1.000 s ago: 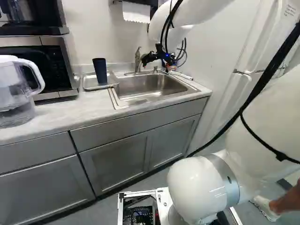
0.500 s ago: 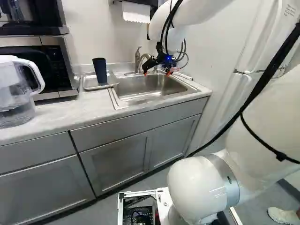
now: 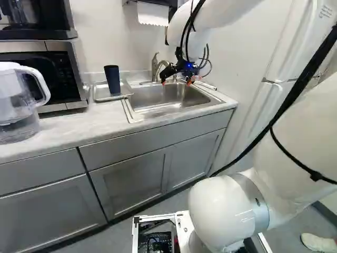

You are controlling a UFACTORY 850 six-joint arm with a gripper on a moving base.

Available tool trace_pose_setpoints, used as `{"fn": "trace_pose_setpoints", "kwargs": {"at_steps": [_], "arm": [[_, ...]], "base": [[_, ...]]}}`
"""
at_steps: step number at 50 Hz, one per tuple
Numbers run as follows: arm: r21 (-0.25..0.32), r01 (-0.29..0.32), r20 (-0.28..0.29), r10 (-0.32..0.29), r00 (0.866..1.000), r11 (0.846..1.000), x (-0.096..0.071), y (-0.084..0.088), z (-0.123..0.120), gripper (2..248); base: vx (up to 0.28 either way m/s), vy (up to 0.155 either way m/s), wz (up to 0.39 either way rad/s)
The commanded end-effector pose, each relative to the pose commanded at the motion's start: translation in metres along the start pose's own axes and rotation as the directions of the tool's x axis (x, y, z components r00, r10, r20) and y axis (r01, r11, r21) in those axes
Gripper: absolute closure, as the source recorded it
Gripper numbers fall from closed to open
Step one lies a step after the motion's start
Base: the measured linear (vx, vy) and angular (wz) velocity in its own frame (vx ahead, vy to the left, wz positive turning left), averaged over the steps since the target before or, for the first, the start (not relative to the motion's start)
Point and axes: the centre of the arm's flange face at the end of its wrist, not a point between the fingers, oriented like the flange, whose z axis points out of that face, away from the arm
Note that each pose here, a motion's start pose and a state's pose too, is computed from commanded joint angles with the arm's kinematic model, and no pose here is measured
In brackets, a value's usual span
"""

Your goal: Rinse the cup and place it in the tray

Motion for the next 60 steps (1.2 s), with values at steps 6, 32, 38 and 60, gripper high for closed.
{"fn": "trace_pose_setpoints", "kwargs": {"at_steps": [6, 32, 38, 60], "arm": [[0.000, 0.000, 0.000, 0.000, 1.000, 1.000, 0.0000, 0.0000, 0.0000, 3], [0.000, 0.000, 0.000, 0.000, 1.000, 1.000, 0.0000, 0.0000, 0.0000, 3], [0.000, 0.000, 0.000, 0.000, 1.000, 1.000, 0.0000, 0.0000, 0.0000, 3], [0.000, 0.000, 0.000, 0.000, 1.000, 1.000, 0.0000, 0.0000, 0.0000, 3]], "base": [[0.000, 0.000, 0.000], [-0.016, 0.003, 0.025], [-0.082, 0.025, 0.129], [-0.119, 0.012, 0.163]]}}
